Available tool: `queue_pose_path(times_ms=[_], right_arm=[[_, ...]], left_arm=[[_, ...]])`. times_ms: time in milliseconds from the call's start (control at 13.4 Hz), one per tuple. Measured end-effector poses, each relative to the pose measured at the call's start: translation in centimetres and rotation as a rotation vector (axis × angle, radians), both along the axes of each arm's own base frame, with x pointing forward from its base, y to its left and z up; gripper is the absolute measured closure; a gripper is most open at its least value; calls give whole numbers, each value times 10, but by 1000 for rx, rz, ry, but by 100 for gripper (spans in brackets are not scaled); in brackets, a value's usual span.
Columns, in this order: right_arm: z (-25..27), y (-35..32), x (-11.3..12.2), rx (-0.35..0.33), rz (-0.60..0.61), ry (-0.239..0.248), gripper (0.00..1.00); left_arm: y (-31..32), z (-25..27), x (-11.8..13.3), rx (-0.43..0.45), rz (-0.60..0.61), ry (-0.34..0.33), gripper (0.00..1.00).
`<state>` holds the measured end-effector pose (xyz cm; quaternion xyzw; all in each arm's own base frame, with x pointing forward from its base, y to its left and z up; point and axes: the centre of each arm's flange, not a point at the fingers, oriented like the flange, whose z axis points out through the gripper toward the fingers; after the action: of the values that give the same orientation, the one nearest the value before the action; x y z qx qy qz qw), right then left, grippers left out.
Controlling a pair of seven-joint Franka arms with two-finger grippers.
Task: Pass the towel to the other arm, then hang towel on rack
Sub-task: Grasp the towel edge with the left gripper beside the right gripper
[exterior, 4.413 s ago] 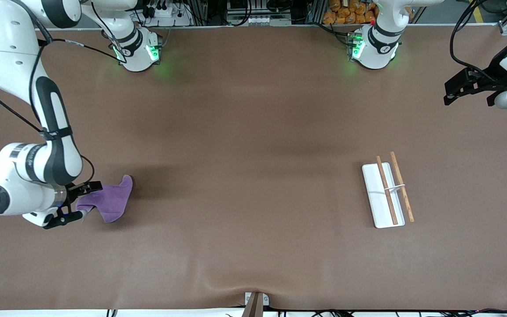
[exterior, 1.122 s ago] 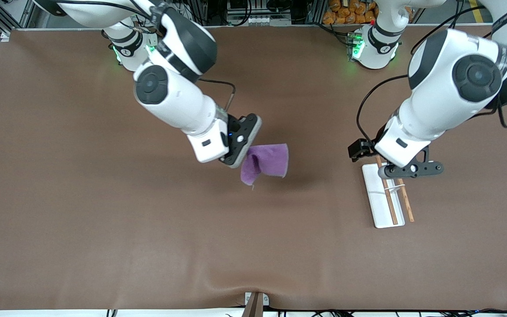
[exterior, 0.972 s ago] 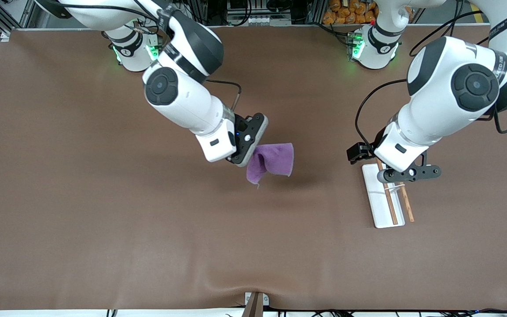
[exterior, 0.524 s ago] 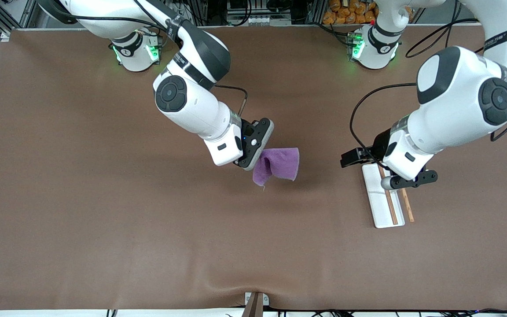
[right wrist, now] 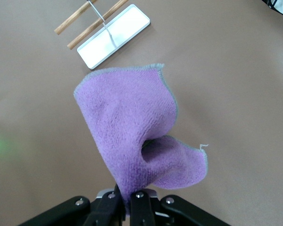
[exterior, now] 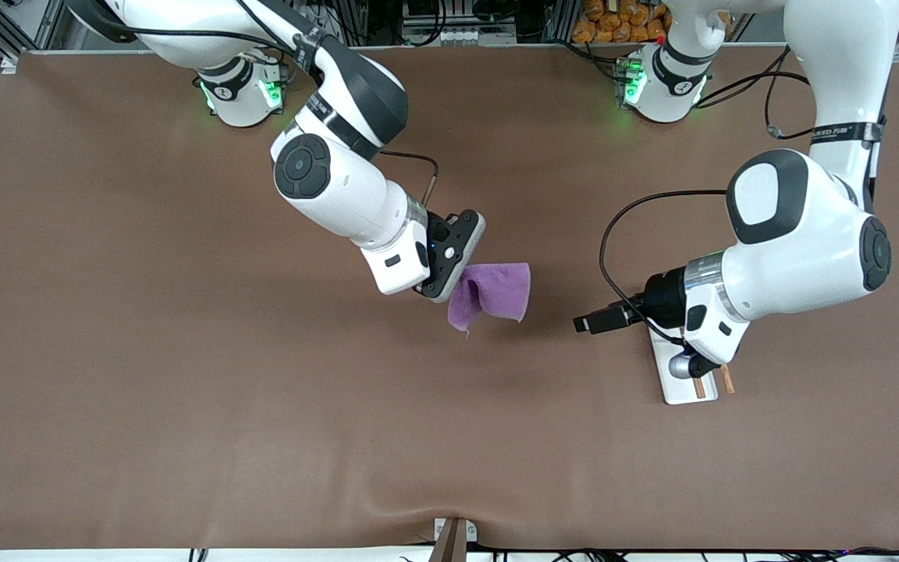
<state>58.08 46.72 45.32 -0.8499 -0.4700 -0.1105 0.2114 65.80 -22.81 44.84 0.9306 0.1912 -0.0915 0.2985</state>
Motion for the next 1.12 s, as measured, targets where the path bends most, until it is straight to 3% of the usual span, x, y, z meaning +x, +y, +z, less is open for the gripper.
queue_pose_path(times_ms=[449, 598, 748, 1122], right_arm=[[-2, 1, 0, -1, 1, 3, 95], [-4, 1, 0, -1, 2, 6, 95], [-5, 1, 0, -2, 2, 7, 95], [-5, 1, 0, -2, 2, 7, 95]], left_arm=[[-36, -8, -9, -101, 18, 67, 4], [-49, -24, -8, -99, 22, 68, 8], [-59, -40, -6, -98, 33, 64, 25], [-73, -42, -7, -103, 55, 82, 28]])
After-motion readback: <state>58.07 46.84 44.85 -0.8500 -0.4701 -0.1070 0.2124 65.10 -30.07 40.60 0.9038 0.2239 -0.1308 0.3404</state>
